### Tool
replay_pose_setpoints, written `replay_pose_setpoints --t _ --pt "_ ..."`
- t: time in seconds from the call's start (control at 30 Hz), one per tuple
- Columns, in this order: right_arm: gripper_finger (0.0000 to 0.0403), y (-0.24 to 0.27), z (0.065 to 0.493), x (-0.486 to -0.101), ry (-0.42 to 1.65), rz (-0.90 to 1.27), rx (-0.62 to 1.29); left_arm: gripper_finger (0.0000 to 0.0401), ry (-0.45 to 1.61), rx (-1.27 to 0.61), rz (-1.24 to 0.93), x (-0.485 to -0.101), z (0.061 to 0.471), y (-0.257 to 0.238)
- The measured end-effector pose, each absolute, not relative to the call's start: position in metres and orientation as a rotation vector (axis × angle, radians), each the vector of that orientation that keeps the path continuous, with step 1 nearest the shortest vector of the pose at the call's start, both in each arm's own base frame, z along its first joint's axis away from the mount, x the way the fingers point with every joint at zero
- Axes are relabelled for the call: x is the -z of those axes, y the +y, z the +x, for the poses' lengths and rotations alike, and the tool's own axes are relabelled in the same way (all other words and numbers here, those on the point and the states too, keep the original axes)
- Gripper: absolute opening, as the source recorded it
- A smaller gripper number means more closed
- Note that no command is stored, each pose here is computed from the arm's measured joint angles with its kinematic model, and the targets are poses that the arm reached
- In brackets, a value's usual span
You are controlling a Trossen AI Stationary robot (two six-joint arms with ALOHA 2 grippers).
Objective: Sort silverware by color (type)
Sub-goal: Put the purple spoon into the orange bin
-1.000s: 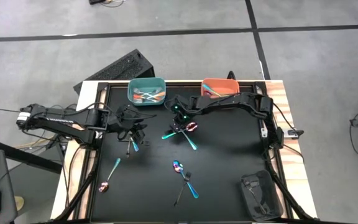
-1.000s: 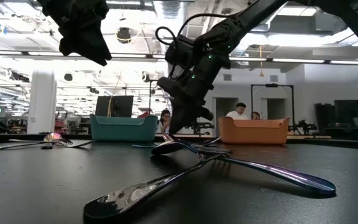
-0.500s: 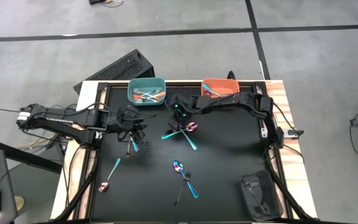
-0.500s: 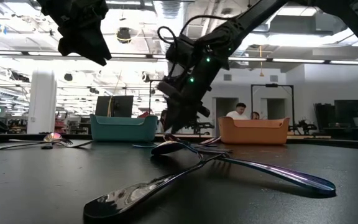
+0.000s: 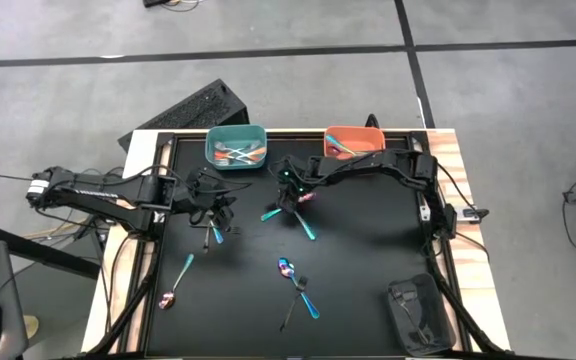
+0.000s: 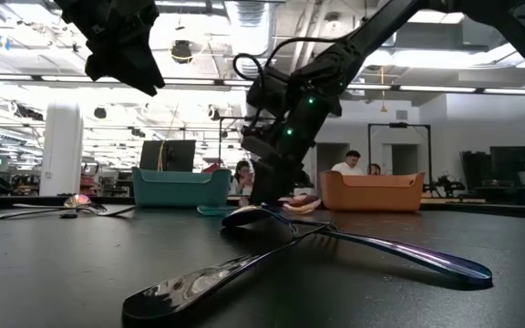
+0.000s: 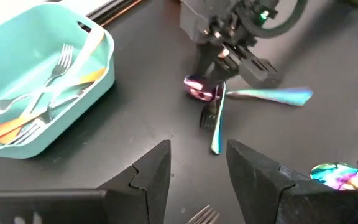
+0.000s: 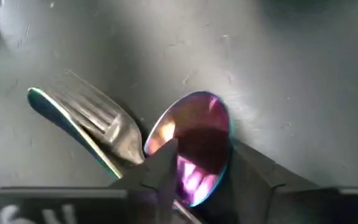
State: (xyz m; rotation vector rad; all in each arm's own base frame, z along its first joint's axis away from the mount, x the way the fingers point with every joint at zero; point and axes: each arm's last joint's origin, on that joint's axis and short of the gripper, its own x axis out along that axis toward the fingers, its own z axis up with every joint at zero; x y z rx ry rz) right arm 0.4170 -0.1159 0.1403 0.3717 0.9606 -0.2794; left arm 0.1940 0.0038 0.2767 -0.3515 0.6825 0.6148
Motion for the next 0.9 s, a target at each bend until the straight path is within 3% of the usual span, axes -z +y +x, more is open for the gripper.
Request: replay_pose_setpoints --t 0.3,0.53,0.9 --pt "0.0012 -0.109 0.420 -0.143 0.950 0.387 0.219 0.0144 0.678 -0.624 -0.354 -0.277 0.194 0.004" --pt "0.0006 -0.102 0.421 -0.164 0.949 0.419 0.227 0.0144 0.675 -0.628 -0.353 -0.277 0.194 0.004" --pt "0.0005 -0.083 0.400 -0.283 0.659 0.016 0.238 0.0144 0.665 -0.663 -0.325 -0.277 0.194 0.006"
